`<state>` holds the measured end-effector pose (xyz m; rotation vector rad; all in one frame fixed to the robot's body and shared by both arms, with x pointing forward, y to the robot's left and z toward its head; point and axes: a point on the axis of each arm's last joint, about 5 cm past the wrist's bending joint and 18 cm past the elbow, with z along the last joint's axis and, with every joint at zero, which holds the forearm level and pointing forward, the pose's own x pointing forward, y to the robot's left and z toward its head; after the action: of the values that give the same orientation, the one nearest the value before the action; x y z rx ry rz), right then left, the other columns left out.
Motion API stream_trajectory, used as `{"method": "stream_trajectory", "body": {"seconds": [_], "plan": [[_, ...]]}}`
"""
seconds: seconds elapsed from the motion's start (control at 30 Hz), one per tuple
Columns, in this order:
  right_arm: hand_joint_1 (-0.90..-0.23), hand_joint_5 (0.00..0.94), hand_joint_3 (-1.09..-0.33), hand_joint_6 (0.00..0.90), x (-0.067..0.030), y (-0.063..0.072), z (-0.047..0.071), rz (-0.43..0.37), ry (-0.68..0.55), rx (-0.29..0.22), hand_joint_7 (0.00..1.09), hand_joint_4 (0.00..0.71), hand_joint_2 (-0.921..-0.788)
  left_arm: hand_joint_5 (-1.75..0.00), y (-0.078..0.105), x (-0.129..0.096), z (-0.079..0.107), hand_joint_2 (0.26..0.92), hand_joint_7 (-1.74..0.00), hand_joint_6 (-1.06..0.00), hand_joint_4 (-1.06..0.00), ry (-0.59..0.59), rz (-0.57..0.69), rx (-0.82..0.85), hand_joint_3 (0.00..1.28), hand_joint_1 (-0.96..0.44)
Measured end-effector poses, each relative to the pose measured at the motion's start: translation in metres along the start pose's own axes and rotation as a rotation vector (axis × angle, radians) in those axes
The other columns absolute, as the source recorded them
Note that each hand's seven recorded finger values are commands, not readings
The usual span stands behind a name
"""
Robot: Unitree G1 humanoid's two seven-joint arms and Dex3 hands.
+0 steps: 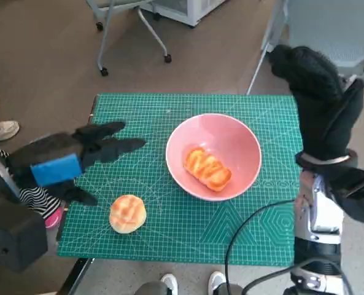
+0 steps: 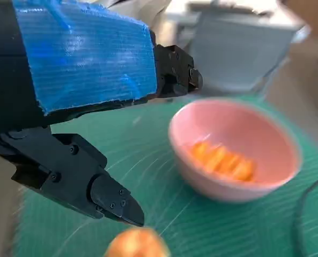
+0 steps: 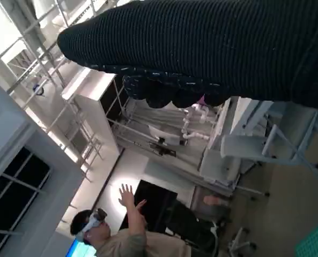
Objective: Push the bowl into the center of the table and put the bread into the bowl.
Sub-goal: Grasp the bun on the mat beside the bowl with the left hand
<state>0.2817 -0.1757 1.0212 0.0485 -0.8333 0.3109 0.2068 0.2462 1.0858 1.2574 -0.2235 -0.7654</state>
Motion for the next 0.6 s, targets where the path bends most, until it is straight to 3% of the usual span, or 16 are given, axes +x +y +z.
{"method": "stream_trajectory", "body": {"seconds": [0.6], "plan": [[-0.661, 0.002, -0.628, 0.040, 0.0002, -0.001, -0.001, 0.011, -0.004, 0.015, 0.57, 0.168, -0.921, -0.01, -0.035, 0.008, -0.010, 0.745, -0.07, -0.24, -0.13, 0.012, -0.074, -0.095, 0.00, -0.32]]}}
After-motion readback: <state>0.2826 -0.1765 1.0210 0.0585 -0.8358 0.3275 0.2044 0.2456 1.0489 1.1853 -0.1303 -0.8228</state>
